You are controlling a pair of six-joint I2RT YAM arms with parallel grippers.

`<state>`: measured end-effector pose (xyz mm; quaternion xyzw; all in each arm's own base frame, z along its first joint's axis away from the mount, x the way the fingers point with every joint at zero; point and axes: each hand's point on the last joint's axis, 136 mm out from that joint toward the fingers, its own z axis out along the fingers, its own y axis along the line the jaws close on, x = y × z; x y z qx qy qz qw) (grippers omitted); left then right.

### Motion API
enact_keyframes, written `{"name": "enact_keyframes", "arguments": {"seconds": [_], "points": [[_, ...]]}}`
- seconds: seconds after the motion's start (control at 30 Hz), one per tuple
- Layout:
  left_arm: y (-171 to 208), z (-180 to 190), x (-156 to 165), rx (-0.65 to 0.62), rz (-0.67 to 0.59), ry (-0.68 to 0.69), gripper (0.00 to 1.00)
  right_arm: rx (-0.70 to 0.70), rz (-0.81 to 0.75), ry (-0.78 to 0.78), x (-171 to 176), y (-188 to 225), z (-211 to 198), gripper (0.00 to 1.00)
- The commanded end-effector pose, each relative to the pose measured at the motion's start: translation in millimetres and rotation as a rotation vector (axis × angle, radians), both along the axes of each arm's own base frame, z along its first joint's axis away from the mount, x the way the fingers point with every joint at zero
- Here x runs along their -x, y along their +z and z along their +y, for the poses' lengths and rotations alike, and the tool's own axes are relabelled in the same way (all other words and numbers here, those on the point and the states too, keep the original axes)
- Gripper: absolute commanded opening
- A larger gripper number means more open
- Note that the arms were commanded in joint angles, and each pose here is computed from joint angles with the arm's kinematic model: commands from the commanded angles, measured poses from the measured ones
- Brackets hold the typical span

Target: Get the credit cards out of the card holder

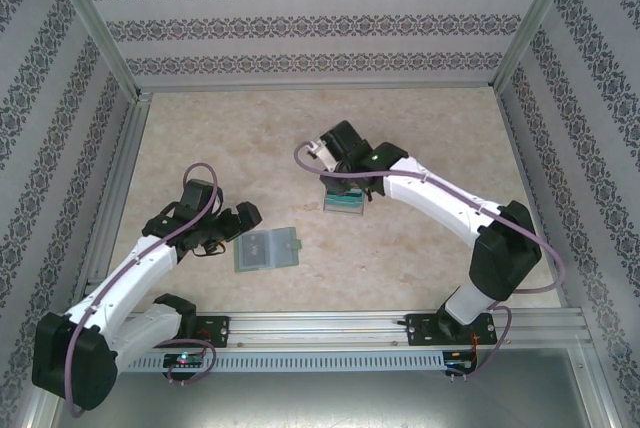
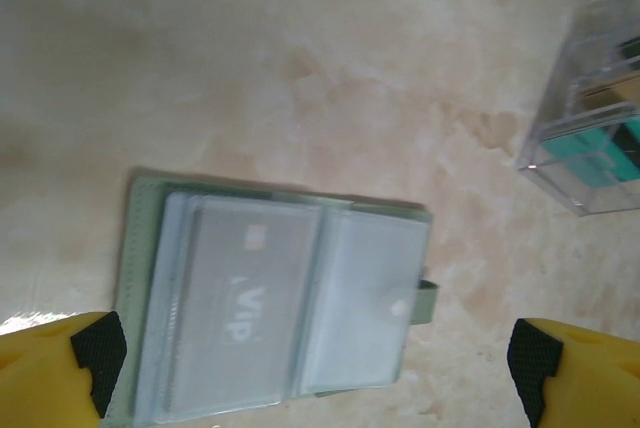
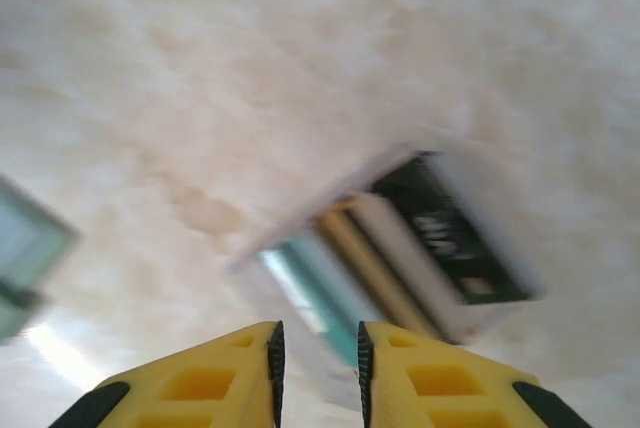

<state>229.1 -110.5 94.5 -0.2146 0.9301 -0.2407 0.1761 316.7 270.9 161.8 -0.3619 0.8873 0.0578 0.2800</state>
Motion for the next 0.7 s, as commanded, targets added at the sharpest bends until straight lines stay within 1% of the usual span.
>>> {"name": "enact_keyframes", "arguments": {"seconds": [0.0,0.03,0.1,0.13,0.2,0.27,0.43,0.67], "points": [[-18.7,3.8,10.5,0.019,0.076,0.032,1.00,-0.212,0.237,-0.059,45.3,-28.1,41.3,0.28],[-23.0,3.0,11.6,0.033,0.088,0.035,0.98,-0.274,0.291,-0.064,53.9,-33.5,53.9,0.27],[-29.0,0.2,13.1,0.070,0.099,0.043,0.95,-0.336,0.360,-0.088,67.9,-49.3,71.7,0.27],[-31.7,-2.0,13.6,0.094,0.103,0.046,0.93,-0.349,0.384,-0.083,74.9,-55.8,80.8,0.26],[-35.1,-5.4,14.2,0.133,0.109,0.052,0.90,-0.325,0.408,-0.083,84.5,-71.6,91.6,0.26],[-37.8,-7.3,15.2,0.152,0.115,0.051,0.91,-0.315,0.448,-0.087,92.4,-85.6,99.7,0.25],[-39.9,-9.8,15.5,0.169,0.121,0.040,0.92,-0.292,0.509,-0.157,98.4,-116.2,98.6,0.24],[-41.7,-13.6,13.9,0.193,0.112,0.033,0.92,-0.256,0.552,-0.208,105.1,-142.0,89.1,0.25]]}}
